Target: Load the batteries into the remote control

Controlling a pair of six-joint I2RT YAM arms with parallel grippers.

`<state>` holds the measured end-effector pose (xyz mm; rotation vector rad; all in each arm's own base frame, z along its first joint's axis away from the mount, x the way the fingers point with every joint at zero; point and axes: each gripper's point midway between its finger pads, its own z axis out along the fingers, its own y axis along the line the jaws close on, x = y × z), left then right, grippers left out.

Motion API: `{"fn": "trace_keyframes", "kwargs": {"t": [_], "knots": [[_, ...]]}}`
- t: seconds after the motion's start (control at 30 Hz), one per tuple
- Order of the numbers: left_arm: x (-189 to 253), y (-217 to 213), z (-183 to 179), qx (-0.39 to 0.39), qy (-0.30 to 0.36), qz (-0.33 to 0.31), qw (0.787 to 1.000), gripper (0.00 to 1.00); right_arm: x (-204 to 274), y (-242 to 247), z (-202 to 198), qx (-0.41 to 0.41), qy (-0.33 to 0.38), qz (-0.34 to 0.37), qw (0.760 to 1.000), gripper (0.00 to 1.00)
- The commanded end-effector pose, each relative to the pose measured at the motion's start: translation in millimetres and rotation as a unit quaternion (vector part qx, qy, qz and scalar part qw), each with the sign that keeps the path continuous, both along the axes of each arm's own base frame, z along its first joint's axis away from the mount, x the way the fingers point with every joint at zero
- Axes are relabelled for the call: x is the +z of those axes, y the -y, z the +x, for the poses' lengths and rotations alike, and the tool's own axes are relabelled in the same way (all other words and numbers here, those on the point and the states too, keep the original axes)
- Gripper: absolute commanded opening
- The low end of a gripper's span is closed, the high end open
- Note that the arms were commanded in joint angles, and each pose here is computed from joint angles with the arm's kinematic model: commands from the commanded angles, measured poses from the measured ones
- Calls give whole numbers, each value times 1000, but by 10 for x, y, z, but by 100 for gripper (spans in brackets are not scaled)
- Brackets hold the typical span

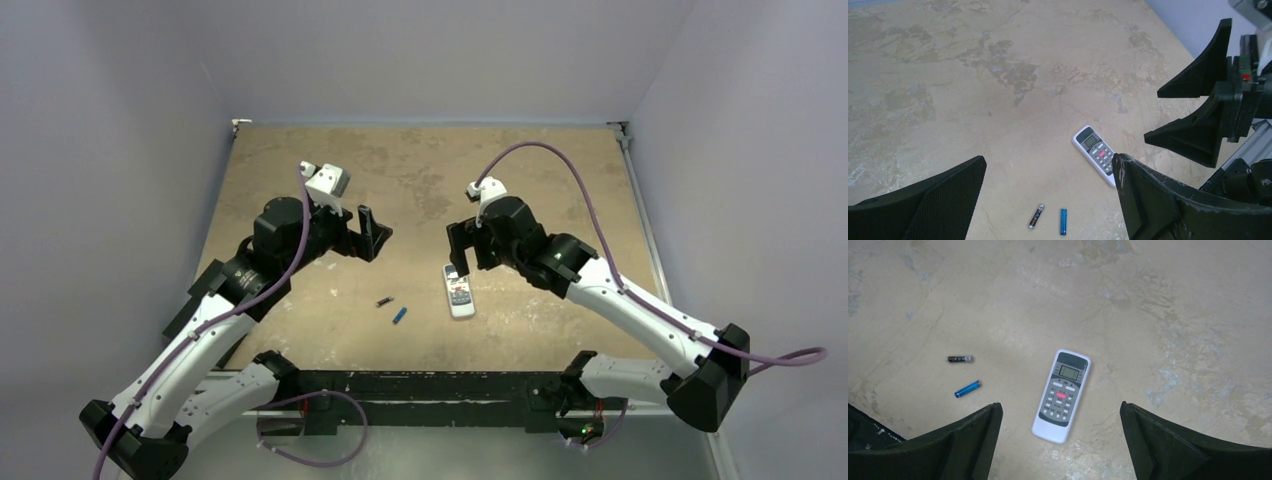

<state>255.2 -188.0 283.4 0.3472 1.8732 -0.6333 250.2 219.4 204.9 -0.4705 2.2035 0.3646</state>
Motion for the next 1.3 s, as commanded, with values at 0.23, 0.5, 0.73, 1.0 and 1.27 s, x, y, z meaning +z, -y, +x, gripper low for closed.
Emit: {"fn": "trace_keyframes", "kwargs": {"t": [0.23,0.5,0.73,1.0,1.27], "knots": [[62,18,1,-3,5,-14,1000,99,-535,-2,-38,-44,-45,-36,997,99],[63,9,-1,-1,5,-13,1000,99,-839,-117,-49,-55,-80,-30,995,99],[57,-1,-5,0,5,-11,1000,99,-1092,-205,-91,-70,-107,-30,991,99],[62,-18,-10,3,6,-11,1000,99,-1295,-237,-150,-99,-114,-55,987,99],[80,-22,-17,3,9,-12,1000,99,-1520,-205,-226,-117,-130,-75,982,99]]}}
